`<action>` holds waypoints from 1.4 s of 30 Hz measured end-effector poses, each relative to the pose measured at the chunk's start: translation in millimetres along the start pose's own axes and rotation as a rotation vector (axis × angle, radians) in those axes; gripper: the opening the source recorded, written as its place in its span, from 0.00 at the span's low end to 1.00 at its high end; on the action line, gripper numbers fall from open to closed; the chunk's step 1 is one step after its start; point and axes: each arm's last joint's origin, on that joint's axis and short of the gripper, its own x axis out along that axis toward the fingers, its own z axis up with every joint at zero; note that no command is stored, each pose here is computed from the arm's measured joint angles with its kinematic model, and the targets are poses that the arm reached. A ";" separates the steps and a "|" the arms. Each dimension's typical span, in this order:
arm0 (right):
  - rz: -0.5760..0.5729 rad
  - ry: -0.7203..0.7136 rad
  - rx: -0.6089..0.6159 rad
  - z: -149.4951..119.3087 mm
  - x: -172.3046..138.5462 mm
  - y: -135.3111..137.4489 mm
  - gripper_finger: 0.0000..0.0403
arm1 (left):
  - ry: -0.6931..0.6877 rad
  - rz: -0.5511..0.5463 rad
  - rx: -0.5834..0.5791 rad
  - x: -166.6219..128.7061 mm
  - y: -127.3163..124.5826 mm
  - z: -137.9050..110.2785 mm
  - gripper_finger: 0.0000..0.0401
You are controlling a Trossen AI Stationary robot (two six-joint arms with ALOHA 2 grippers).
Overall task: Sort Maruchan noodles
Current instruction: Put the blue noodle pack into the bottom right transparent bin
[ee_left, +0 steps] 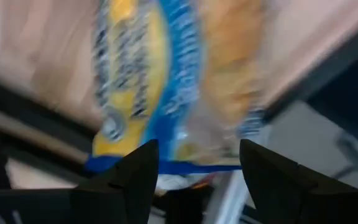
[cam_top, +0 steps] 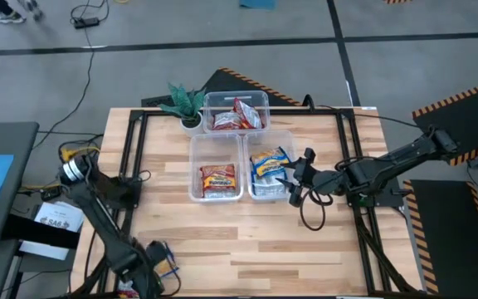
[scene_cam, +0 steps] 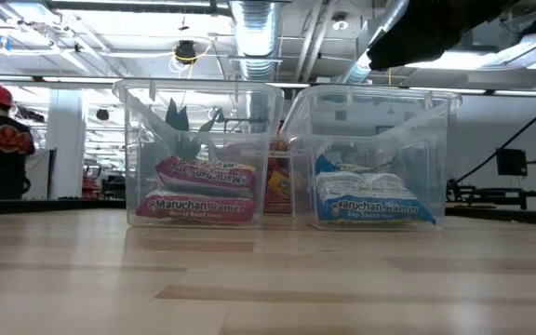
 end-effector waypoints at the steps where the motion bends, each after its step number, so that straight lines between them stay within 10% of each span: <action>1: 0.000 0.000 0.000 0.0 0.0 0.0 0.62 | 0.007 0.036 -0.024 4.6 1.3 -2.2 0.52; 27: 0.000 0.000 0.000 0.2 -0.1 0.0 0.62 | -0.024 0.085 -0.021 53.9 24.0 22.3 0.51; 36: 0.000 -0.001 0.000 0.4 -0.1 0.0 0.62 | -0.022 0.065 0.164 48.6 19.2 28.7 0.06; 42: 0.000 -0.001 0.001 0.4 -0.1 0.0 0.62 | -0.142 -0.010 0.320 11.7 3.9 31.6 0.00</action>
